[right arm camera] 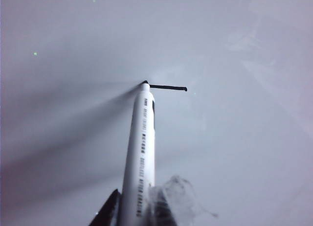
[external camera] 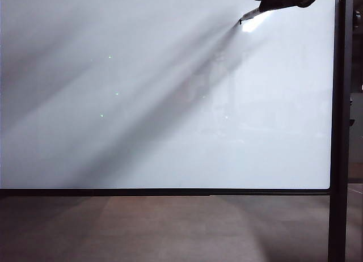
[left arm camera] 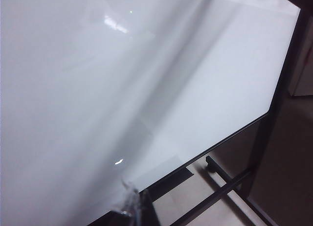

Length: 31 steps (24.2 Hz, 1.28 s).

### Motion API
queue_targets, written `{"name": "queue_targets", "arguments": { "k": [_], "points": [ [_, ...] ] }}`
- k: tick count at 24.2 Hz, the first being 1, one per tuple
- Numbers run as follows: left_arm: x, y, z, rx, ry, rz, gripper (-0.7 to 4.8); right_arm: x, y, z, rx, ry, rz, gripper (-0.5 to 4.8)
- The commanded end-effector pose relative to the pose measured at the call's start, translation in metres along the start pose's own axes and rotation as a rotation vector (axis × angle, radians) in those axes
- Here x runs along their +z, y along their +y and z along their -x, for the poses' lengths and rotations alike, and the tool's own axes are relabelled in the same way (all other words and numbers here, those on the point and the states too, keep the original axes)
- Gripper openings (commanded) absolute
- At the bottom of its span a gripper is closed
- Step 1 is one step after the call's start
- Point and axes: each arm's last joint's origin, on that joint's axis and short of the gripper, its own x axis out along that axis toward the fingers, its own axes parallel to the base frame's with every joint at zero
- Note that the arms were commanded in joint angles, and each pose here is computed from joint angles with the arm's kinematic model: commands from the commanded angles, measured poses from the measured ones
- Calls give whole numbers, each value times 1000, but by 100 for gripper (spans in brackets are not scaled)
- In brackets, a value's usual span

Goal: Reach to the right to find the marker pen, pick it up, and write the number 5 on the whiteboard.

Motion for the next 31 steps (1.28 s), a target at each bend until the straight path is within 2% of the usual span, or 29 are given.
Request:
{"name": "queue_targets", "arguments": {
  "k": [1, 12, 24, 31],
  "points": [
    [3, 1, 2, 6, -17, 2, -5, -3, 0, -1, -3, 45, 4, -6],
    [3, 1, 2, 6, -16, 2, -5, -6, 0, 0, -2, 72, 6, -6],
    [2, 1, 1, 6, -11, 2, -5, -11, -27, 0, -92, 89, 0, -6],
    [2, 1, 1, 6, -10, 1, -5, -11, -27, 0, -93, 89, 0, -6]
  ]
}}
